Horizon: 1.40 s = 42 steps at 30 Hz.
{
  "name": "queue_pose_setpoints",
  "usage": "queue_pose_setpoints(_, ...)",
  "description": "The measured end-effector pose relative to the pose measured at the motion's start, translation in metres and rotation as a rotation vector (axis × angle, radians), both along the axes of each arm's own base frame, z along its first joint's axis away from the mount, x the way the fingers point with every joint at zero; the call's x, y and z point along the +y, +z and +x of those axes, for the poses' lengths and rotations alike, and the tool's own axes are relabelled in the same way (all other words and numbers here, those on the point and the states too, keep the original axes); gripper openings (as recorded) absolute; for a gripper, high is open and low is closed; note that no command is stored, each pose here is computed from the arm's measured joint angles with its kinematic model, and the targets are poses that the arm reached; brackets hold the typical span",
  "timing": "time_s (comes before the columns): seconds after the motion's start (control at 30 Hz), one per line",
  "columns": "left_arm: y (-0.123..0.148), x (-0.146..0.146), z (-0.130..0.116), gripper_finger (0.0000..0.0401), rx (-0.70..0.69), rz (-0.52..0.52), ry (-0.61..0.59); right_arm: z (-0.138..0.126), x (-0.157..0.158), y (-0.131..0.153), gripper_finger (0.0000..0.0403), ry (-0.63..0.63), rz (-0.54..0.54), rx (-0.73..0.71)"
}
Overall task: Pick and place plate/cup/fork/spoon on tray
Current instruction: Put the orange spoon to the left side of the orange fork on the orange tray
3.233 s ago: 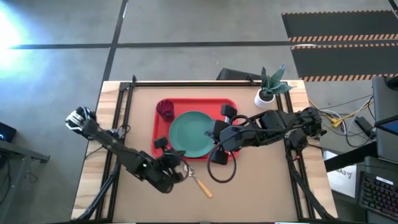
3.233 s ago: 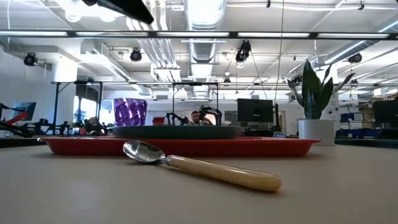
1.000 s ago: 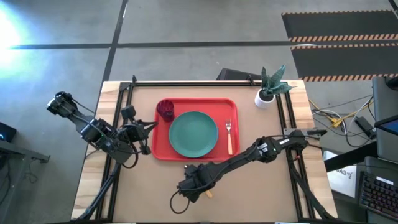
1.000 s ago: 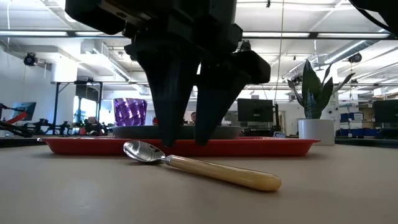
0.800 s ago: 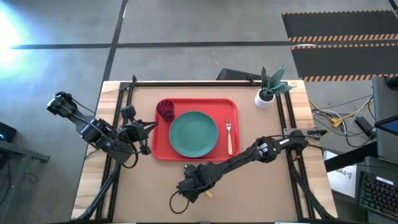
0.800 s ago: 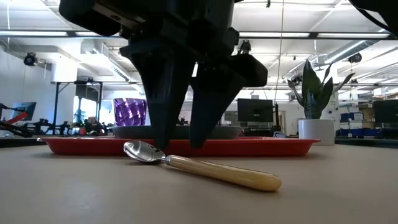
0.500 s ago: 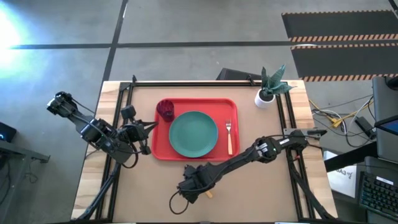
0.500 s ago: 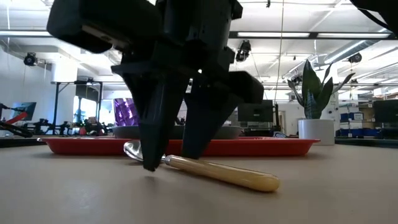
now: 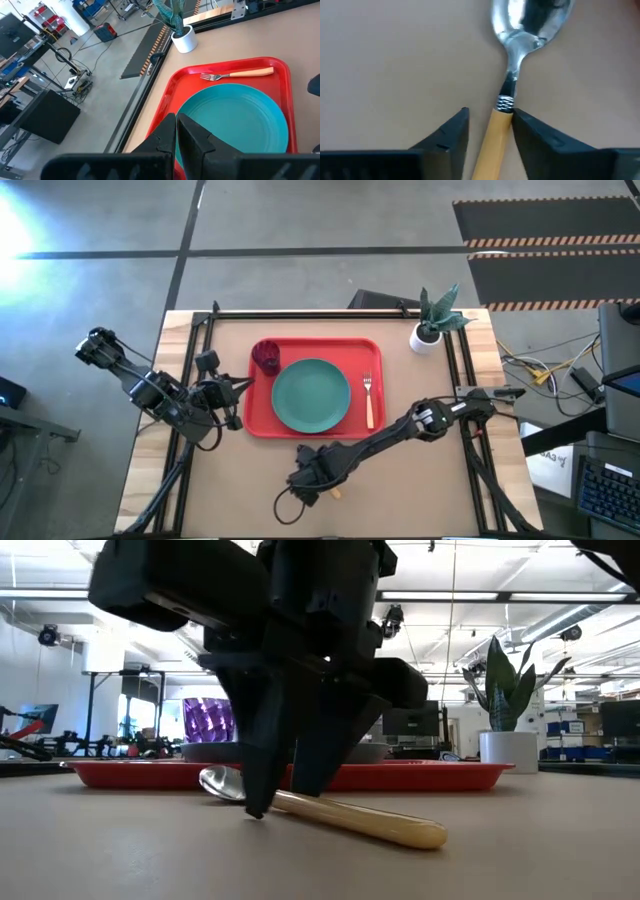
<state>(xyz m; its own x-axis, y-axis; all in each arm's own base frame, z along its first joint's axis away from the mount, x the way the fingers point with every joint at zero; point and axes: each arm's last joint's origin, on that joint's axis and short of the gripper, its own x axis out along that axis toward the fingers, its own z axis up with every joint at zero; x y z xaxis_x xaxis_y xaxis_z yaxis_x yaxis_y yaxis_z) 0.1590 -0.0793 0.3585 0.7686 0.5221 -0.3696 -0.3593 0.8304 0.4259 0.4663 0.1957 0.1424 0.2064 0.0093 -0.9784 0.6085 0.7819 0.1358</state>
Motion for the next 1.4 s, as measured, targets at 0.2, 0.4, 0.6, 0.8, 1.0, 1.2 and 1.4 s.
queue_pose_setpoints(0.2, 0.000, 0.000, 0.000, 0.0000, -0.001, -0.001, 0.000, -0.004, -0.002, -0.011, 0.0029, -0.032, -0.013, 0.027)
queue_pose_setpoints(0.4, 0.000, 0.000, 0.000, 0.0000, 0.000, -0.001, -0.001, -0.008, -0.001, -0.032, 0.0028, -0.044, -0.007, 0.022)
queue_pose_setpoints(0.6, 0.000, 0.000, 0.000, 0.0000, 0.003, -0.004, -0.005, -0.008, -0.002, -0.033, 0.0028, -0.098, -0.005, 0.005)
queue_pose_setpoints(0.8, 0.000, 0.000, 0.000, 0.0000, 0.003, -0.004, -0.005, 0.003, 0.004, 0.004, 0.0028, -0.156, -0.072, -0.142)
queue_pose_setpoints(1.0, 0.000, 0.000, 0.000, 0.0000, 0.006, -0.001, -0.005, 0.009, 0.003, 0.061, 0.0028, -0.184, -0.176, -0.309)
queue_pose_setpoints(1.2, 0.000, 0.000, -0.001, 0.0000, 0.007, 0.000, -0.005, -0.014, -0.011, 0.099, 0.0028, -0.282, -0.360, -0.331)
queue_pose_setpoints(1.4, 0.000, 0.000, -0.001, 0.0000, 0.007, 0.001, -0.005, -0.051, -0.031, 0.127, 0.0028, -0.569, -0.528, -0.284)
